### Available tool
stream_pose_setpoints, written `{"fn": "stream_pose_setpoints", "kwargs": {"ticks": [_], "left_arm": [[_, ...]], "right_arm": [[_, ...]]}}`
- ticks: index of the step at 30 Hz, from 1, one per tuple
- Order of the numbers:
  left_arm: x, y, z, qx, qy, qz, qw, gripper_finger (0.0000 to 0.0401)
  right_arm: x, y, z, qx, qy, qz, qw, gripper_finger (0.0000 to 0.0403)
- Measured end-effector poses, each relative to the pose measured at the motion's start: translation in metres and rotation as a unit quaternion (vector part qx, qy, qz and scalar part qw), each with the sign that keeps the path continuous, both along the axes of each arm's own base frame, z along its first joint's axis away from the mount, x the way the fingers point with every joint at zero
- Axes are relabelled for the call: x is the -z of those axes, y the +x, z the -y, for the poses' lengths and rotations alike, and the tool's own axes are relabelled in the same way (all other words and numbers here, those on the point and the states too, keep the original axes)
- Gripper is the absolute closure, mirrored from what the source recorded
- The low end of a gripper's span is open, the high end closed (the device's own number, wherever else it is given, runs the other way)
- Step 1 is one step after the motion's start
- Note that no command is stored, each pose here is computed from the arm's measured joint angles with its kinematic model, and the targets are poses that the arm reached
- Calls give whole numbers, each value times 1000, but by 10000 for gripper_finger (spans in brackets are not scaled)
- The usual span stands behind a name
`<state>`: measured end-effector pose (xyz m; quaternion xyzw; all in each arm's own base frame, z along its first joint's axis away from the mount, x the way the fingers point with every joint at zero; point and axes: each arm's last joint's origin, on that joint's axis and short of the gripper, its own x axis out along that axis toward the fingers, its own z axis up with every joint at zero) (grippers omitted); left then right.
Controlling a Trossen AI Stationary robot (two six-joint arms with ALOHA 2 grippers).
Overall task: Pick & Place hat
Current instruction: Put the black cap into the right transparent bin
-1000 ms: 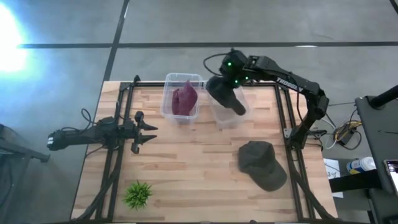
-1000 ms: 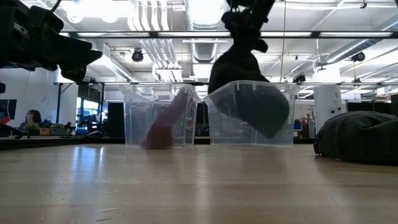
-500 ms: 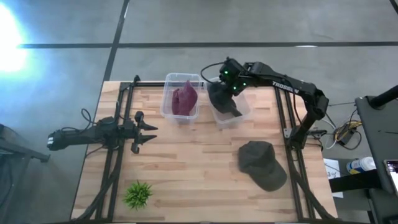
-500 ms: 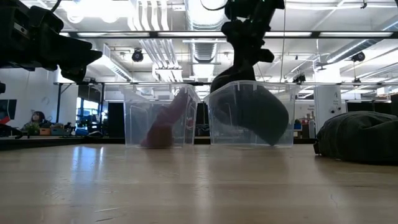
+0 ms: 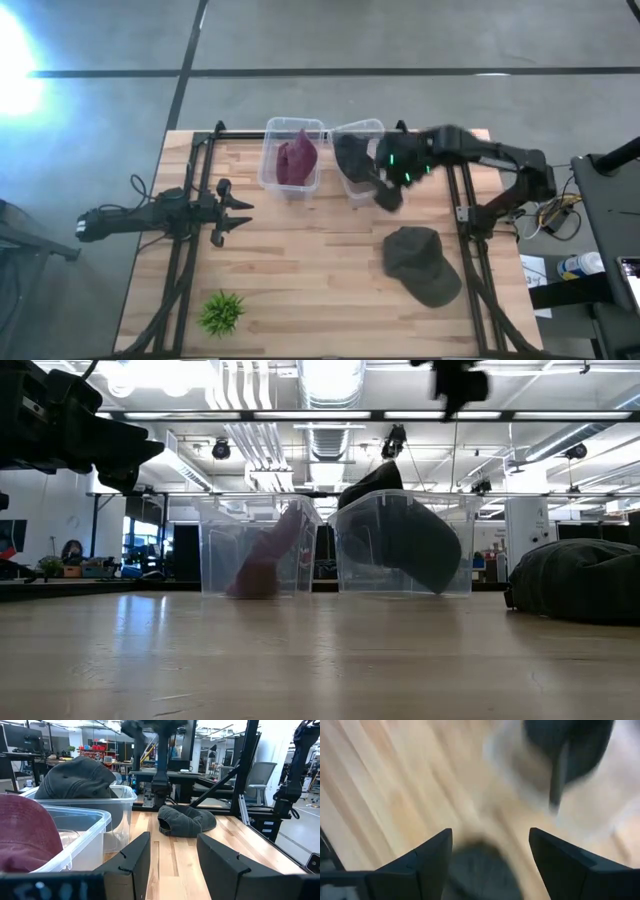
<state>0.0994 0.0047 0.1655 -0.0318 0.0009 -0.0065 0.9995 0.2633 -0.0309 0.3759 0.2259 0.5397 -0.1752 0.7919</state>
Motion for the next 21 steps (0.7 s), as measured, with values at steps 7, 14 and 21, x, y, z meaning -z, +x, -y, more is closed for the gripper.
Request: {"fn": "stream_pose_setpoints", "kwargs": {"ticks": [7, 14, 21], "left_arm": [[0, 0, 0, 0, 0, 0, 1000, 246], [0, 0, 0, 0, 0, 0, 1000, 246], [0, 0, 0, 0, 0, 0, 1000, 246]], "right_arm": [[51, -23, -77, -18, 19, -127, 992, 151], [104, -41, -149, -47, 39, -115, 992, 160], [165, -47, -178, -52, 32, -141, 988, 161]]}}
